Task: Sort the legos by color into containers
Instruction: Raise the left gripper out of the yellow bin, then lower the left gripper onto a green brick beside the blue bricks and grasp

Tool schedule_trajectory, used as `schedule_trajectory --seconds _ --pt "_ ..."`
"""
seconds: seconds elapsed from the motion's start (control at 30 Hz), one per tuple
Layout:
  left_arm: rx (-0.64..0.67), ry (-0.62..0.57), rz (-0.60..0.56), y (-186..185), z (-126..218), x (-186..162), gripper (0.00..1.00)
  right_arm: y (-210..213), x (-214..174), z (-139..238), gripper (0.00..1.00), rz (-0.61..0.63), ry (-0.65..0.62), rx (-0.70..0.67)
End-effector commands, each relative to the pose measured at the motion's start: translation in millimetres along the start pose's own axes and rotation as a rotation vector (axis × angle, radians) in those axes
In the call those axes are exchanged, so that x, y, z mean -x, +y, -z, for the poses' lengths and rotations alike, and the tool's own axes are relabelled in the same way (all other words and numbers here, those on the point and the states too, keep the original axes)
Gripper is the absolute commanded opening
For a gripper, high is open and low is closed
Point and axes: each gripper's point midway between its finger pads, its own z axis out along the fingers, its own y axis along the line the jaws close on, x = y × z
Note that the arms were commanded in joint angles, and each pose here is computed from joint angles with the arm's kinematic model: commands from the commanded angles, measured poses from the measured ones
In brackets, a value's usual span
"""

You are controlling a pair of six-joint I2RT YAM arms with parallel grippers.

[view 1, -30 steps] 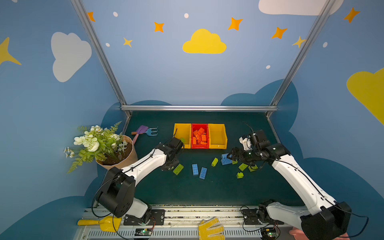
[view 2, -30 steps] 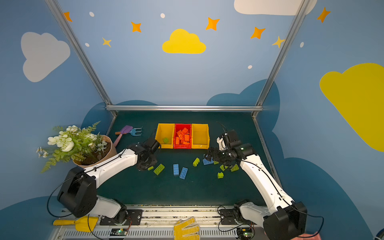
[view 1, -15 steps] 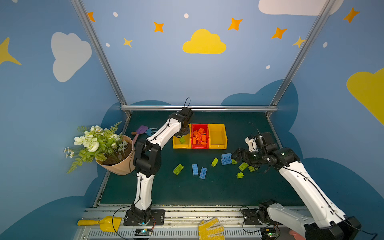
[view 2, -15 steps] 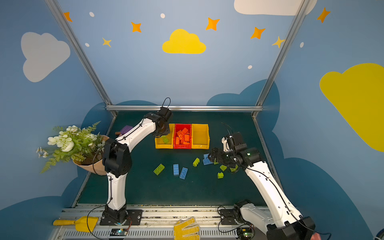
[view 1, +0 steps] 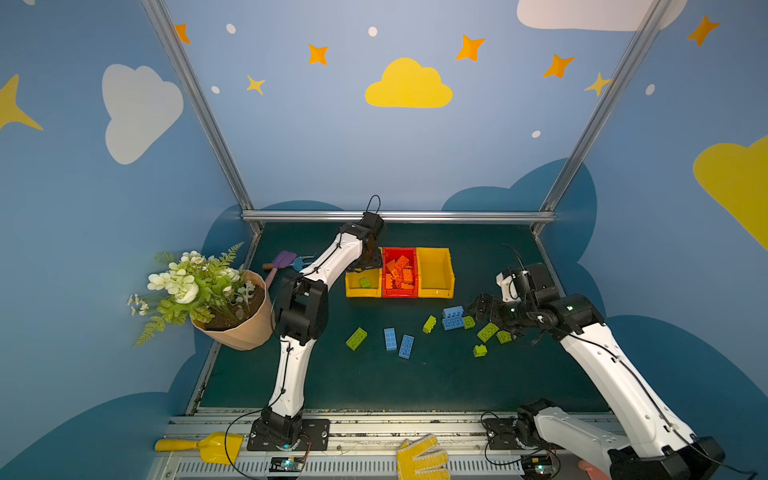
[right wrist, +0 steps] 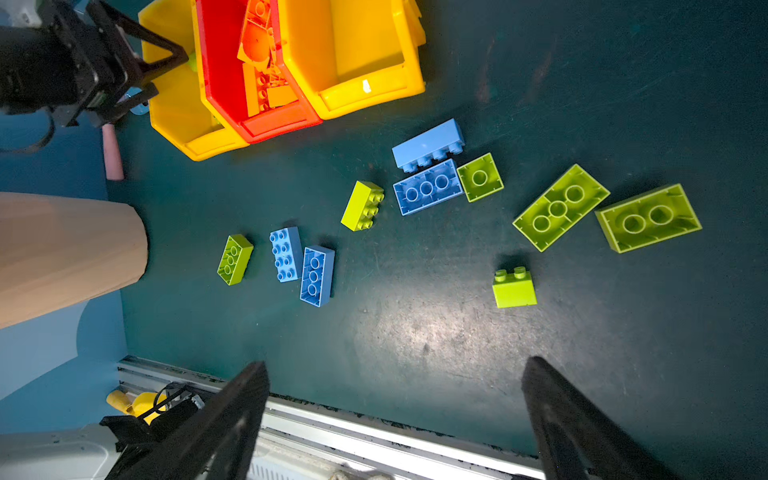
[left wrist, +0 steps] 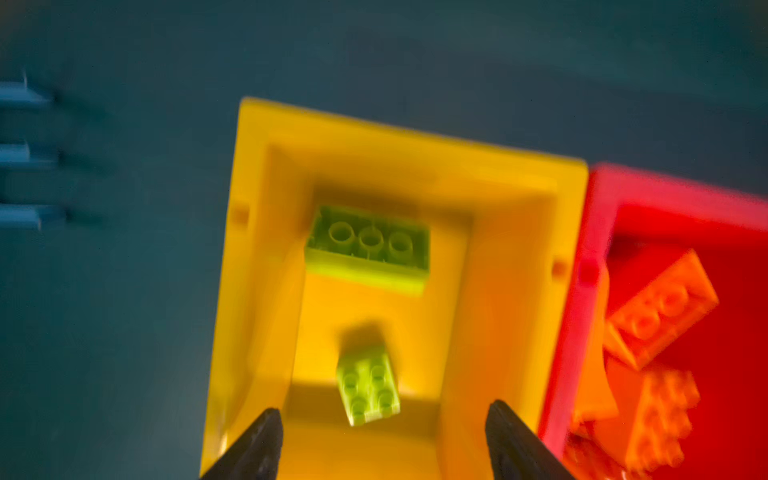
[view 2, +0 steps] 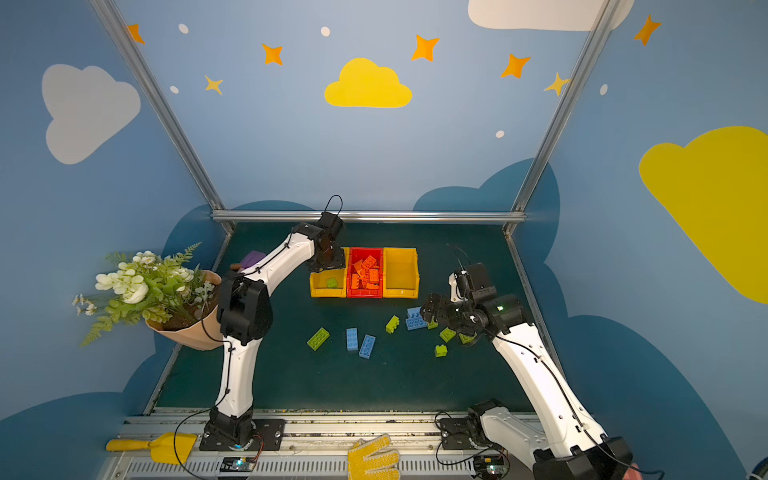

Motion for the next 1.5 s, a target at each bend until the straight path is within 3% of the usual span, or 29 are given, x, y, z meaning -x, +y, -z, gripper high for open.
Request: schedule_trajectory --seconds 0.0,0.23,0.47,0.67,0.83,1.07,1.27,1.47 --pt "-0.072 -0.080 -0.021 0.4 45.0 -0.3 0.86 5.6 1.8 -5.2 0.93 -0.002 0.022 0.022" --pt "-0.080 -0.012 -0.128 44.9 62.3 -84.8 0.88 21.1 9.1 -21.8 0.93 0.052 0.079 0.071" --pt "-0.186 0.101 -0.219 52.7 54.9 -175.1 0.88 35.8 10.0 -39.3 0.93 0.078 0.133 0.125" --pt "-0.224 0.137 -0.245 43.5 37.7 -205.8 0.87 46.3 9.8 -43.9 0.93 0.110 0.154 0.141" --pt "-0.165 0.172 -0.286 41.3 18.3 -215.2 0.86 43.7 4.3 -40.6 0.93 0.112 0.149 0.133" --pt "-0.122 0.235 -0.280 43.0 -5.0 -225.9 0.63 28.2 -6.0 -29.7 0.93 0.110 0.126 0.087" --pt "-0.082 0.254 -0.269 49.5 -3.9 -228.4 0.24 15.9 -10.9 -23.4 0.93 0.091 0.099 0.052" --pt "-0.047 0.227 -0.301 43.3 9.6 -203.0 0.19 13.8 -10.7 -21.1 0.93 0.084 0.093 0.049"
